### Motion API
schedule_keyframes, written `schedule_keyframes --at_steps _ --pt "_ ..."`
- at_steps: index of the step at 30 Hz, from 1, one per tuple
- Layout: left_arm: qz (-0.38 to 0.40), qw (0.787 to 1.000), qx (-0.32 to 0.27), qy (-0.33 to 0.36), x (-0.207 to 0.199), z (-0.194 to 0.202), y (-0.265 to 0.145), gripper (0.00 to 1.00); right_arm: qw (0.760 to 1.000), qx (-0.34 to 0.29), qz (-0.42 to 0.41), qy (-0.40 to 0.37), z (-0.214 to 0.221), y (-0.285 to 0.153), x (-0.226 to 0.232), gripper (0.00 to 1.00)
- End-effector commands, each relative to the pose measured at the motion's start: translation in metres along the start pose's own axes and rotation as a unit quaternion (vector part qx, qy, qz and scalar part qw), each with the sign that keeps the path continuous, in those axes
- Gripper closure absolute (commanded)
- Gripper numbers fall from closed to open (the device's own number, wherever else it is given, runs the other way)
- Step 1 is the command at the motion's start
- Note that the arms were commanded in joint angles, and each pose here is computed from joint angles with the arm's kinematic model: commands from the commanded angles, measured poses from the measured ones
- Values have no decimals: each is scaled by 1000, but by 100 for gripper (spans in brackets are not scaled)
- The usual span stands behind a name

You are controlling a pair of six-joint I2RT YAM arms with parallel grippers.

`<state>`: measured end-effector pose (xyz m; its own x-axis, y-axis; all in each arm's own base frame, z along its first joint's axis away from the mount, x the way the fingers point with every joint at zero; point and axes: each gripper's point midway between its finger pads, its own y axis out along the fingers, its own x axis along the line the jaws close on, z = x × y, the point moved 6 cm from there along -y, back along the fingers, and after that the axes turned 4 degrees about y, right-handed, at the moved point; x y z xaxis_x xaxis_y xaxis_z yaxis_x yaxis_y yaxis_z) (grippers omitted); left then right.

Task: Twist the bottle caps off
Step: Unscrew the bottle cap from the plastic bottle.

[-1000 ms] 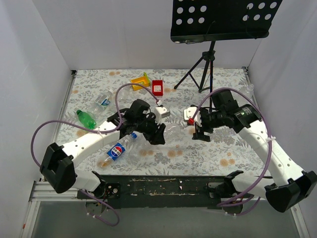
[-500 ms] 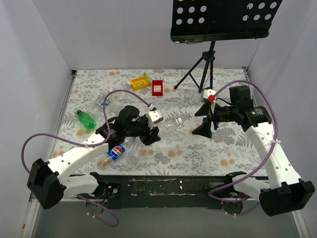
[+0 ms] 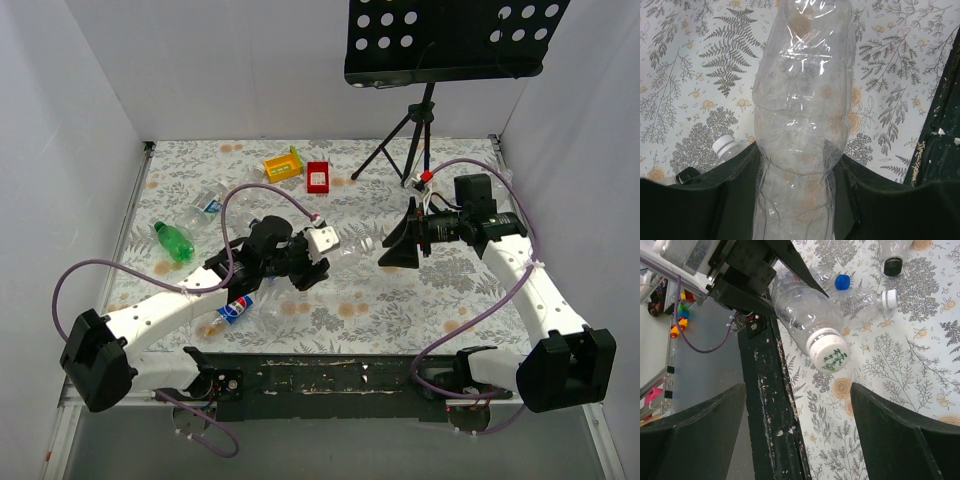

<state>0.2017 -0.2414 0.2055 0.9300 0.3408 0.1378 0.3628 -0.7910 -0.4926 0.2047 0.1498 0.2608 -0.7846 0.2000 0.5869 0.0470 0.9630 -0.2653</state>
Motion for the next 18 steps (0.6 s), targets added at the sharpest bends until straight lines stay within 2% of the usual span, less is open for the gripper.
schedule_keyframes --at_steps 1,18 --pt "-24 999 -13 31 6 -15 2 100 1000 -9 -7 10 -4 0 1 9" --pt "-21 999 -3 45 0 -20 15 100 998 16 14 62 -3 20 -13 12"
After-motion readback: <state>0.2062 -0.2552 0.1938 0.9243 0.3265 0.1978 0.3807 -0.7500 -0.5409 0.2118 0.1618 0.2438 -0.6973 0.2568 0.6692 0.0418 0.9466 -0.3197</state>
